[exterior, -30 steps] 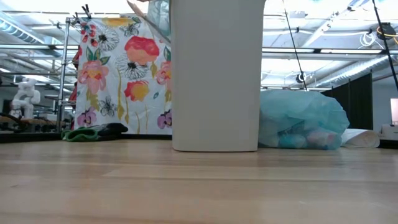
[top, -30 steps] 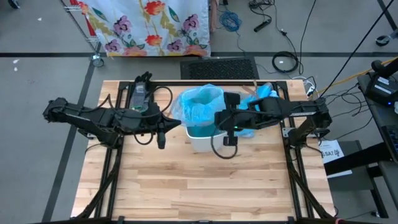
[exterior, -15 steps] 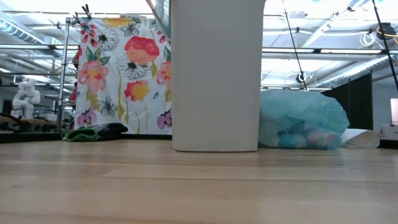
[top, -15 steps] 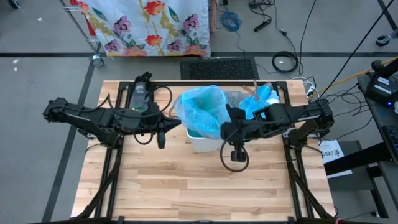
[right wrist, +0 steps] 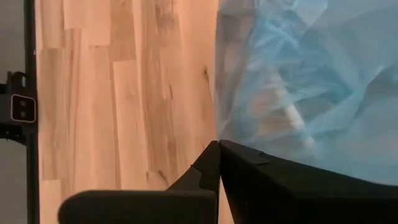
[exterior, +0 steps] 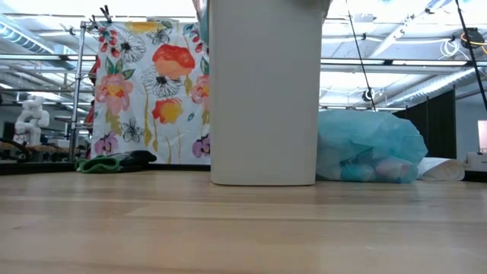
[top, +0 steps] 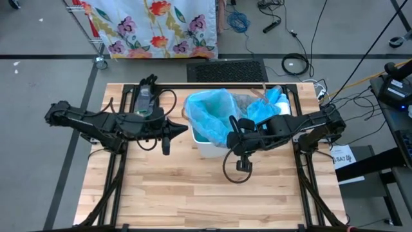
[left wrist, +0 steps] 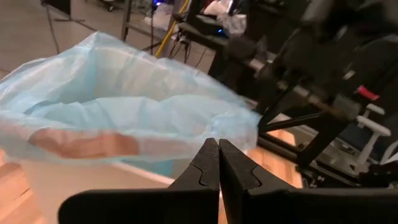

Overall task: Place trash/remove bag and relplace
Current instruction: Insert the new blue trash bag into the trash bin

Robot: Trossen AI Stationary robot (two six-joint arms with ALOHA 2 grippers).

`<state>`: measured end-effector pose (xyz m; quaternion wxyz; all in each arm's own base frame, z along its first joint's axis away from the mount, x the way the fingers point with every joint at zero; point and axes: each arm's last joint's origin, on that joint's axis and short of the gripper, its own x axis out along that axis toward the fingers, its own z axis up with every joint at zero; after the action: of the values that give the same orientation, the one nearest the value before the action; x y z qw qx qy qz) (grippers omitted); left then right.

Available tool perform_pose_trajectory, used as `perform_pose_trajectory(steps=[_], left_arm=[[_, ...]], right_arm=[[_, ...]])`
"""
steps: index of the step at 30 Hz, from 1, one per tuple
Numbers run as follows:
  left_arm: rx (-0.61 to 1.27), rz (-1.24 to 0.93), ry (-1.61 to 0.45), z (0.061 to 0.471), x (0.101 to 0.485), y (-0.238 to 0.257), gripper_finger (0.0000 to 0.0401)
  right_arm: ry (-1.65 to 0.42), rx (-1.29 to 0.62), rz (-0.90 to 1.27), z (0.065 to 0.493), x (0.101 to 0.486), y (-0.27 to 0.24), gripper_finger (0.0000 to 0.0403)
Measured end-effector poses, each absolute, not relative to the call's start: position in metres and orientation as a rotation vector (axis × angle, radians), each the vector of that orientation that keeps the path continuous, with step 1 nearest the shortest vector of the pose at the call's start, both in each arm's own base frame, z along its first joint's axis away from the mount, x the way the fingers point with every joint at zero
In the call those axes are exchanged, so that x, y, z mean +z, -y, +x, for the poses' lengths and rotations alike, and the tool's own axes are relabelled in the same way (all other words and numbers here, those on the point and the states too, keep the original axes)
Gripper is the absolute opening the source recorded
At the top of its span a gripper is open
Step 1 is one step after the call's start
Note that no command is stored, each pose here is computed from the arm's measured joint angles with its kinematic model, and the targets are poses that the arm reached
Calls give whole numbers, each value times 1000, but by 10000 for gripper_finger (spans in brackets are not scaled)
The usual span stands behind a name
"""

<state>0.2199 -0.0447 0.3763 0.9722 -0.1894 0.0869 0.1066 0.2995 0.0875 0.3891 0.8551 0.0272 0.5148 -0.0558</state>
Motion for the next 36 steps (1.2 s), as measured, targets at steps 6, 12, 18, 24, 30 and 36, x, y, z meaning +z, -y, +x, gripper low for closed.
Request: perform_pose_trajectory(steps=[6, 12, 18, 24, 30, 36], left_arm=[[175, -351, -134, 226, 379, 49, 0], [163, -343, -158, 238, 372, 53, 0], [163, -341, -171, 241, 369, 54, 0], [147, -344, -176, 241, 369, 54, 0], [142, -345, -178, 241, 368, 54, 0], [143, -316, -194, 241, 367, 54, 0]], right_arm=[[-1009, -86, 57, 310, 385, -91, 0], [-950, -56, 42, 319, 378, -93, 0], [-1015, -78, 37, 319, 355, -94, 0], [-1008, -96, 67, 321, 351, -94, 0], [-933, -88, 111, 321, 373, -94, 1], [-855, -57, 131, 318, 398, -98, 25]])
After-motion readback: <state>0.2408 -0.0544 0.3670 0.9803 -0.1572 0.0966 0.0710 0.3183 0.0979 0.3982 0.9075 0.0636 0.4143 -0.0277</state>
